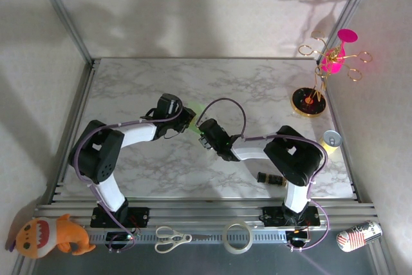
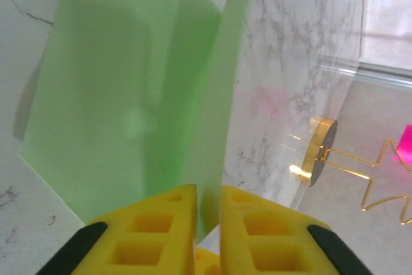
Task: Fold a paper plane with a square sheet of paper (pick it up from the middle)
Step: Third fold the triangle at the center of the table, then fourth fold the wing at the center of the table.
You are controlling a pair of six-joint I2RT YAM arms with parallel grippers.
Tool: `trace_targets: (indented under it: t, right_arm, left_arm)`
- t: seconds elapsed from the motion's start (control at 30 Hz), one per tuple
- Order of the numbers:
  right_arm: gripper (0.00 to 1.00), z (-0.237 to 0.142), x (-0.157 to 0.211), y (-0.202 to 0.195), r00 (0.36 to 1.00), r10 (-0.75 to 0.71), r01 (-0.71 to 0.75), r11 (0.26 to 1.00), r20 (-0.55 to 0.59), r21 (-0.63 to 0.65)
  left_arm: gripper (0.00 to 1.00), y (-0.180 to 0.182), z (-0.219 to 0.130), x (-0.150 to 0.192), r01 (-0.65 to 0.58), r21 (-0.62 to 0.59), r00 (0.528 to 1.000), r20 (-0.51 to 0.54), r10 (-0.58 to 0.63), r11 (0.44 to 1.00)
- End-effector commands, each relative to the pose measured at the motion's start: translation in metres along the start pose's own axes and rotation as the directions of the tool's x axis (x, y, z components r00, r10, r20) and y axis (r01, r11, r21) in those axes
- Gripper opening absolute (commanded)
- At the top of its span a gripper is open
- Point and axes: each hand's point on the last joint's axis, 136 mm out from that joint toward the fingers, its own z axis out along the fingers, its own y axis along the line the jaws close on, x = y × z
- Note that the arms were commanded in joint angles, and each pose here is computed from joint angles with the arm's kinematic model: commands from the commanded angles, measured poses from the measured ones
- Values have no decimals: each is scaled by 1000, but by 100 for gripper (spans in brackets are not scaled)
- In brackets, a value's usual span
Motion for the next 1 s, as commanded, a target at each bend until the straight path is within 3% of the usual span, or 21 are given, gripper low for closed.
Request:
trace_targets:
  t: [0.0, 0.2, 0.43, 0.57, 0.97]
  right_arm:
    - [20, 1, -4, 0, 998, -37, 37, 999, 44, 19]
    - [17, 0, -5, 5, 996, -41, 45, 998, 75, -45]
    - [15, 4, -1, 11, 998, 1, 9, 990, 67, -144]
    - [14, 7, 1, 13, 998, 19, -7, 981, 58, -194]
    - [13, 9, 5, 18, 997, 75, -60, 945, 32, -323]
  left_arm:
    - [22, -4, -23, -25, 33, 36, 997, 72, -35, 999]
    - [26, 24, -41, -44, 48, 7, 990, 134, -48, 999]
    - [21, 43, -16, -18, 34, -19, 999, 16, -34, 999]
    - [20, 48, -6, -10, -23, -67, 1000, -4, 23, 997]
    - [17, 53, 21, 0, -41, -78, 998, -57, 37, 996]
